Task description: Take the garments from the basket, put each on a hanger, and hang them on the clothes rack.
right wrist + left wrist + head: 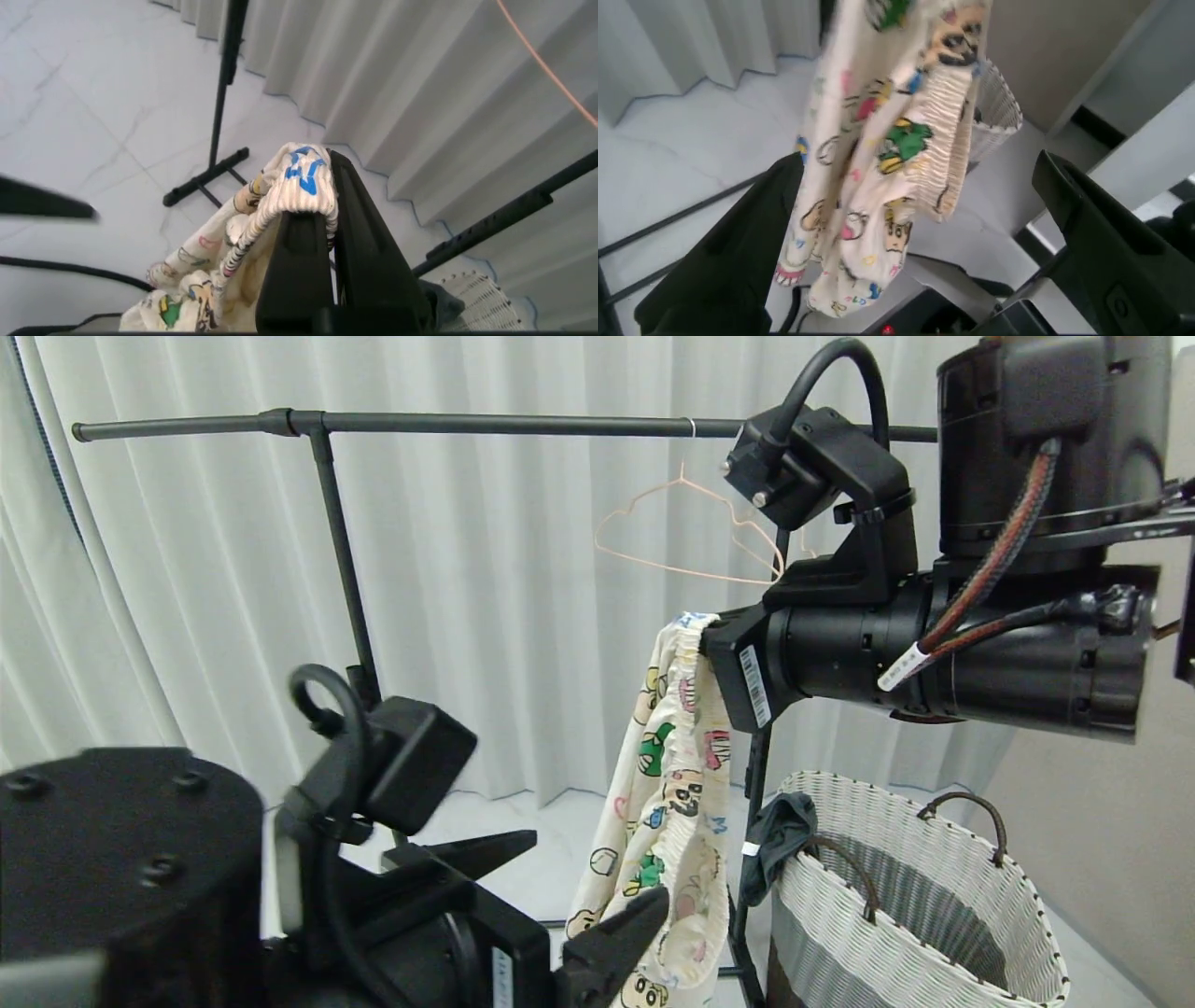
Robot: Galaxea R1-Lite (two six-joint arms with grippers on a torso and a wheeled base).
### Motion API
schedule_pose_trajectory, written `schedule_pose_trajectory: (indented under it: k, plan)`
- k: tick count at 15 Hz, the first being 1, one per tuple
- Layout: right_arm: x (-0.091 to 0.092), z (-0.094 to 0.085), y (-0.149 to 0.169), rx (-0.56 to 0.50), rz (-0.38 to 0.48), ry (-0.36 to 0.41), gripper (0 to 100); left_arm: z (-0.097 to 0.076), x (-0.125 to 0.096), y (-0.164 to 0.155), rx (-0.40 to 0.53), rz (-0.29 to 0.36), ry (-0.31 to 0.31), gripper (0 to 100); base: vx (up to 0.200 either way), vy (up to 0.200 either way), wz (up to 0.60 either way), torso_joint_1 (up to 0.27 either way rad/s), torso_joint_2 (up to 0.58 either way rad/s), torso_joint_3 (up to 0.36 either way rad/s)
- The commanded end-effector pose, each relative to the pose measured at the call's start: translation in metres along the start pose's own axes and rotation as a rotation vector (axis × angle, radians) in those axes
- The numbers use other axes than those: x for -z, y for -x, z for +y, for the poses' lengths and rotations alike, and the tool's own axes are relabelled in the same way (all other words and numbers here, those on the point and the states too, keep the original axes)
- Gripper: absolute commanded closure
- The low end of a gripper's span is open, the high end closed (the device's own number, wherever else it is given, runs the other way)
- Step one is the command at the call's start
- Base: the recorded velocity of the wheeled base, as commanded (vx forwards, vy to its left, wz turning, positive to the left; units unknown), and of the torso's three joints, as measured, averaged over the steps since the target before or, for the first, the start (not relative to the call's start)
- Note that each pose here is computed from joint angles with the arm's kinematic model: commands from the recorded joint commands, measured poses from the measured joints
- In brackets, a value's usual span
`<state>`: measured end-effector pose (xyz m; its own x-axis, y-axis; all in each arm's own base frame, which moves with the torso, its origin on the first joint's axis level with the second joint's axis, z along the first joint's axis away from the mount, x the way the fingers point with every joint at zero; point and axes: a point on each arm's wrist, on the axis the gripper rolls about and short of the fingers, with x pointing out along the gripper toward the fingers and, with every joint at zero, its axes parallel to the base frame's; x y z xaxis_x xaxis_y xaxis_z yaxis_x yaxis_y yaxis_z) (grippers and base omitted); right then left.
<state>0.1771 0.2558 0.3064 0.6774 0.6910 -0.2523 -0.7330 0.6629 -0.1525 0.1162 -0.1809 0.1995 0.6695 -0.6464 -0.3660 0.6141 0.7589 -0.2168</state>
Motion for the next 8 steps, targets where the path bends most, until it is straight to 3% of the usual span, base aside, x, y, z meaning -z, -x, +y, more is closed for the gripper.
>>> schedule_pose_trajectory:
  k: [1,4,8]
  plan:
    - [-0.005,0.007,0.005,-0.021,-0.019,0.003,100,-0.012,0.017,-0.035,-0.007,0.075,-0.029,0,0.000,0.000,0.00,0.000,0.00,0.000]
    - [-0.007,0.008,0.010,-0.003,-0.029,0.003,100,-0.012,0.026,-0.060,-0.034,0.094,-0.024,0,0.000,0.000,0.00,0.000,0.00,0.000]
    - [-0.011,0.004,0.023,0.011,-0.044,-0.002,100,-0.008,0.042,-0.082,-0.141,0.110,-0.042,0,0.000,0.000,0.00,0.000,0.00,0.000]
